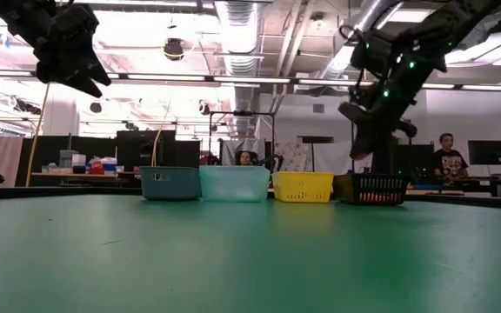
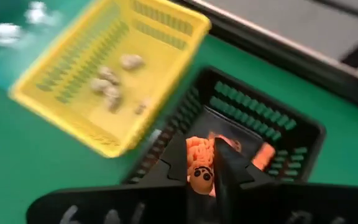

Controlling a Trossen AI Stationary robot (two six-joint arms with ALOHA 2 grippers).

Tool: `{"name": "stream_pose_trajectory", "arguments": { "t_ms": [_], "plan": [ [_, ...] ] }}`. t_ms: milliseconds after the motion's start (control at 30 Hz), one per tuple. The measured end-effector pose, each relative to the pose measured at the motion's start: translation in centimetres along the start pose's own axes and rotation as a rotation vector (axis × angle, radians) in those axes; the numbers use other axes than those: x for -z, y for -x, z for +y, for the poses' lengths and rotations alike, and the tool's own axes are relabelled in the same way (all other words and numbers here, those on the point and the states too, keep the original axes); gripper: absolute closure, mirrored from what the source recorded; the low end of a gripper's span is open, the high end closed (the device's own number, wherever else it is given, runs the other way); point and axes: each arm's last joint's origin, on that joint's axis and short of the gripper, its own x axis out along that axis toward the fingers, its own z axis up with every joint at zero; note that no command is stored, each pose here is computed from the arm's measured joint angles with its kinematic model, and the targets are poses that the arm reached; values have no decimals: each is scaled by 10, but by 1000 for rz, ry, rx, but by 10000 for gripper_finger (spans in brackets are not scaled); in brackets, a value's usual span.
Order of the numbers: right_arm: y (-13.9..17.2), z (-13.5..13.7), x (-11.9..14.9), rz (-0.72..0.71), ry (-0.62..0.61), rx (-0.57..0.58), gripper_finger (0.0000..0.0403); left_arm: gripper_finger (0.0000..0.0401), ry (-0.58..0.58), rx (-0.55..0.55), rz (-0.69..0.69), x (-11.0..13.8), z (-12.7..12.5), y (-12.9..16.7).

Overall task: Sort Halloween decoration
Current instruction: Put the orange skeleton toy into the black bin

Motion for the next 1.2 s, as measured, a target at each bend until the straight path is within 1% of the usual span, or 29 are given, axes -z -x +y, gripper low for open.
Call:
{"name": "stream_pose_trajectory", "arguments": {
  "t_ms": [67, 133, 567, 900, 1000, 1100, 1200],
  "plan": [
    [-4, -5, 3, 25, -39, 28, 355, 140, 1, -13, -5, 0, 0, 0],
    [-7, -8, 2, 28, -52, 35, 344, 140, 2, -16, -6, 0, 0, 0],
    [-7, -10, 1, 27, -58, 40, 249, 140, 16, -17, -6, 0, 0, 0],
    [-7, -10, 1, 33, -69, 33, 195, 140, 18, -17, -6, 0, 1, 0],
    [-7, -5, 0, 26, -75, -28, 185, 140, 18, -17, -6, 0, 1, 0],
    [-4, 8, -5, -25, -49, -168, 185, 140, 19, -17, -5, 0, 1, 0],
    [2, 28, -10, -113, -27, -321, 189, 140, 20, -17, -6, 0, 1, 0]
  ]
}}
